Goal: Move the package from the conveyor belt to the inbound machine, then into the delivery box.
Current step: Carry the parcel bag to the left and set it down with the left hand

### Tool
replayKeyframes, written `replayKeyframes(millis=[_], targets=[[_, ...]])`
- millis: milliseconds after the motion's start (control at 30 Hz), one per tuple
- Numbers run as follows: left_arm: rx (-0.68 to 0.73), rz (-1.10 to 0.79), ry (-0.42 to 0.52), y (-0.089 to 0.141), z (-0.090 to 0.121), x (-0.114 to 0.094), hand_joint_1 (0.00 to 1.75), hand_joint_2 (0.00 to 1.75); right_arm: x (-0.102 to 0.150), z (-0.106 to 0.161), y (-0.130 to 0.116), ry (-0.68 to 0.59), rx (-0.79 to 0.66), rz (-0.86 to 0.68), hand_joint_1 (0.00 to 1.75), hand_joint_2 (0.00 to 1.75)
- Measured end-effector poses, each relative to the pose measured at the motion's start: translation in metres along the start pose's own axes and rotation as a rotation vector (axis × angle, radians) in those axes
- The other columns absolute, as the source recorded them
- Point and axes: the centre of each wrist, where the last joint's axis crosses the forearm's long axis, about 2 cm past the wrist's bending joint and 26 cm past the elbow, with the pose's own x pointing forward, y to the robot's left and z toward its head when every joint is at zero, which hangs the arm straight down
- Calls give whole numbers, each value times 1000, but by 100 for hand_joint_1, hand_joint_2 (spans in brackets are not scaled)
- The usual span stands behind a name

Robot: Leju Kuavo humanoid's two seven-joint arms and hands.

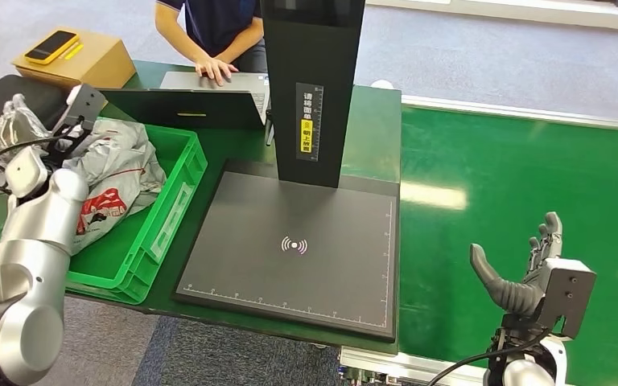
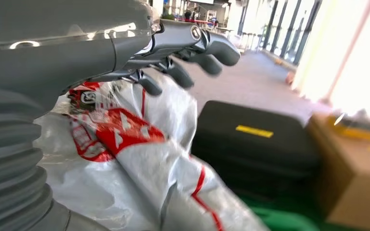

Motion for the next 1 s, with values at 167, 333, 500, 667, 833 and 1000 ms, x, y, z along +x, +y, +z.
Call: replayKeyframes(millis=[167,333,500,667,833,1000], targets=[[186,172,-104,-5,6,8,0,175,0,2,0,4,-8,-13,0,175],[319,441,-202,-13,17,19,0,175,0,3,0,5,-16,-15,0,175],[343,586,-241,-21,29,26,0,175,0,3,0,5,-22,-18,0,175],[335,830,-350,-32,49,36,0,175,0,3,0,-3,-20,-24,0,175],[87,1251,-606,-51,88,61,0,175,0,5,3,-26,5,-61,0,175],[-152,1399,-775,-80,136,95,0,175,6,4,14,-46,67,-136,0,175]])
